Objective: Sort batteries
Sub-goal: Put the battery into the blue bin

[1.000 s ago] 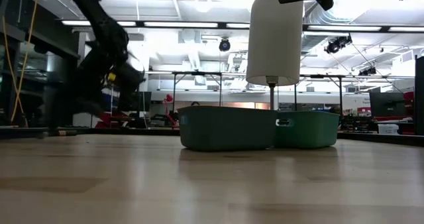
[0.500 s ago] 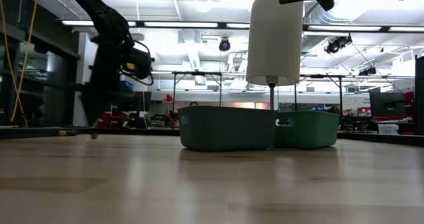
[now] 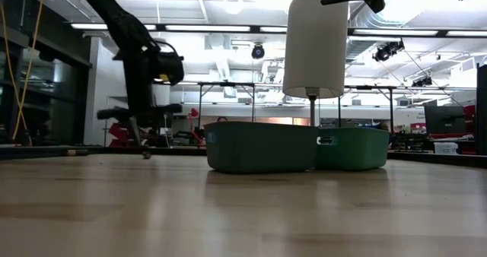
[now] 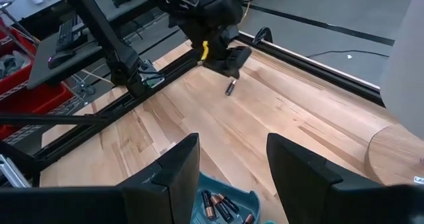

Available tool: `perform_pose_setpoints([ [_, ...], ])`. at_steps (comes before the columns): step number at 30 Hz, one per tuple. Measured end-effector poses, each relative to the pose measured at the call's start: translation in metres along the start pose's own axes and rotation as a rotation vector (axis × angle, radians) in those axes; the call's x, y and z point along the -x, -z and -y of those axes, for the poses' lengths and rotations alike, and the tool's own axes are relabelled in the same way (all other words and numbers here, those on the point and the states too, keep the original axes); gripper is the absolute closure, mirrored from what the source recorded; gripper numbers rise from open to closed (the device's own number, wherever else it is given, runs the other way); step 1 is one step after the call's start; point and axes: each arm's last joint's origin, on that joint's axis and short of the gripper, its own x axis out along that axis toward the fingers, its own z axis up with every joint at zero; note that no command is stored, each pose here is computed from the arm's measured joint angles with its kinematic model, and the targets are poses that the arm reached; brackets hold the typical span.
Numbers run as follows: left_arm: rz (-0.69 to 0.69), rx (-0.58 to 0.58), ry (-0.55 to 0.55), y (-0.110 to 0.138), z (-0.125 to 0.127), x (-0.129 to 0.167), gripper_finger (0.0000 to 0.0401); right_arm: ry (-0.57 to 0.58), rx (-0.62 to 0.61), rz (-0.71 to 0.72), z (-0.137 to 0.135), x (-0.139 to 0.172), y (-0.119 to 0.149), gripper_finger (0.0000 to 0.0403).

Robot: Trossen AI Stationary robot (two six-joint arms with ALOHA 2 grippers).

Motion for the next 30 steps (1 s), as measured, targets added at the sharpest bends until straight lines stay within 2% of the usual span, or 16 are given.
perform_pose_setpoints([
  [4, -0.038, 0.060, 0.074, 0.004, 0.014, -0.020, 0.0247, 0.003, 0.000, 0.002, 0.000, 0.000, 0.000, 0.0231],
  [9, -0.051, 0.128, 0.030, 0.013, 0.018, -0.033, 0.0247, 0.002, -0.001, 0.001, 0.000, 0.000, 0.000, 0.0231],
  [11, -0.043, 0.121, 0.024, 0.017, 0.020, -0.035, 0.0247, -0.001, -0.003, 0.000, 0.000, 0.000, 0.000, 0.0231],
  [22, -0.047, -0.168, -0.020, 0.039, 0.024, -0.032, 0.0247, -0.001, 0.000, -0.001, 0.000, 0.000, 0.000, 0.0231],
  [30, -0.053, -0.284, -0.022, 0.054, 0.029, -0.029, 0.0250, -0.001, -0.003, 0.000, 0.000, 0.000, 0.000, 0.0231],
])
